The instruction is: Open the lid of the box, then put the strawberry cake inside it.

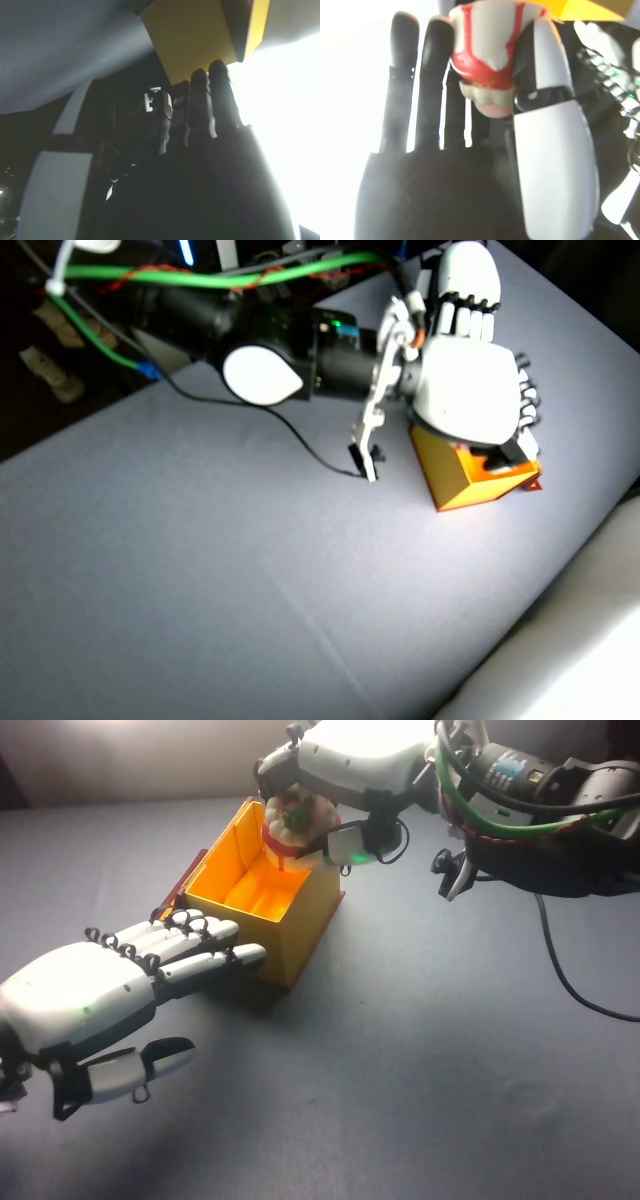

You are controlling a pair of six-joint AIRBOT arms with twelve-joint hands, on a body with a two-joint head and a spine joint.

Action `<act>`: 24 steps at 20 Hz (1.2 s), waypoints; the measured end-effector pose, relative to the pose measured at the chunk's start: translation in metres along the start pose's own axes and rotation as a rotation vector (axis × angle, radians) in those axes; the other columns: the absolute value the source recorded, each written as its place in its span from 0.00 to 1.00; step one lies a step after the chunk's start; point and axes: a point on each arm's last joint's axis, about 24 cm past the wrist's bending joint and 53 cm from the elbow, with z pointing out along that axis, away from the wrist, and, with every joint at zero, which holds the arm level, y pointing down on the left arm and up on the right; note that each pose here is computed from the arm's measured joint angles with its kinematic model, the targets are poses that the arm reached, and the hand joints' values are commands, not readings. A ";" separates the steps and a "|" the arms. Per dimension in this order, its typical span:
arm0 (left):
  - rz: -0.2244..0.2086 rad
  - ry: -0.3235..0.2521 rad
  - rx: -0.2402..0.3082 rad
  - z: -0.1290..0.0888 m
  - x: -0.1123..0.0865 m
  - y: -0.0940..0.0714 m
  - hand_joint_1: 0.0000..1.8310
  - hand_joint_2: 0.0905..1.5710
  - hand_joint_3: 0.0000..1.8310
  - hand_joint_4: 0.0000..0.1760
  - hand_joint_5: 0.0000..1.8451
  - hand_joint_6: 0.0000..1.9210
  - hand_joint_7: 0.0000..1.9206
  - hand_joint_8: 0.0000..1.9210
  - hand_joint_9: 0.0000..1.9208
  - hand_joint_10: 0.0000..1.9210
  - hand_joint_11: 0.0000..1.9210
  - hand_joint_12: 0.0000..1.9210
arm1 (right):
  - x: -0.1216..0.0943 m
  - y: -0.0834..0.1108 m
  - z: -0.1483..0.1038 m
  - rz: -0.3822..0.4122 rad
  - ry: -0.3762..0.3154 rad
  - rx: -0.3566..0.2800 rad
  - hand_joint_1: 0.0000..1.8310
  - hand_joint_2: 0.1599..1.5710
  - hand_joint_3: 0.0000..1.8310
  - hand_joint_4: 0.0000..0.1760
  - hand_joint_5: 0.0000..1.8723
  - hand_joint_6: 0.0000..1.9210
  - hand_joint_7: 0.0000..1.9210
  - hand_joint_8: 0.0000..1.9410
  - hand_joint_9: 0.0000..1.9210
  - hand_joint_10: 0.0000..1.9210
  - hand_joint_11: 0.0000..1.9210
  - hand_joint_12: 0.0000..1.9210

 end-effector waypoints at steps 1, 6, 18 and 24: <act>0.006 0.003 0.004 0.000 0.000 -0.001 0.45 0.91 0.00 0.41 0.07 0.01 0.00 0.00 0.00 0.00 0.01 0.00 | 0.004 0.000 0.003 0.004 0.007 0.006 0.66 0.77 0.00 0.00 0.40 0.62 0.39 0.77 0.36 0.72 0.31 0.90; -0.003 -0.001 0.001 0.000 -0.001 0.000 0.45 0.91 0.00 0.37 0.10 0.04 0.00 0.00 0.00 0.00 0.00 0.11 | 0.012 -0.004 0.012 0.013 0.029 0.033 0.62 0.80 0.00 0.00 0.34 0.72 0.37 0.80 0.35 0.58 0.26 0.84; -0.023 -0.004 0.002 0.001 0.003 0.001 0.51 0.88 0.00 0.09 0.00 0.65 0.12 0.09 0.06 0.17 0.00 0.56 | 0.017 -0.007 0.015 0.021 0.042 0.049 0.57 0.72 0.00 0.00 0.17 0.10 0.19 0.10 0.19 0.15 0.04 0.65; -0.029 -0.004 0.000 0.000 0.004 0.002 0.48 0.89 0.00 0.21 0.00 0.59 0.05 0.21 0.01 0.26 0.00 0.54 | 0.025 -0.007 0.015 0.012 0.068 0.057 0.57 0.67 0.00 0.00 0.08 0.00 0.07 0.00 0.07 0.00 0.00 0.28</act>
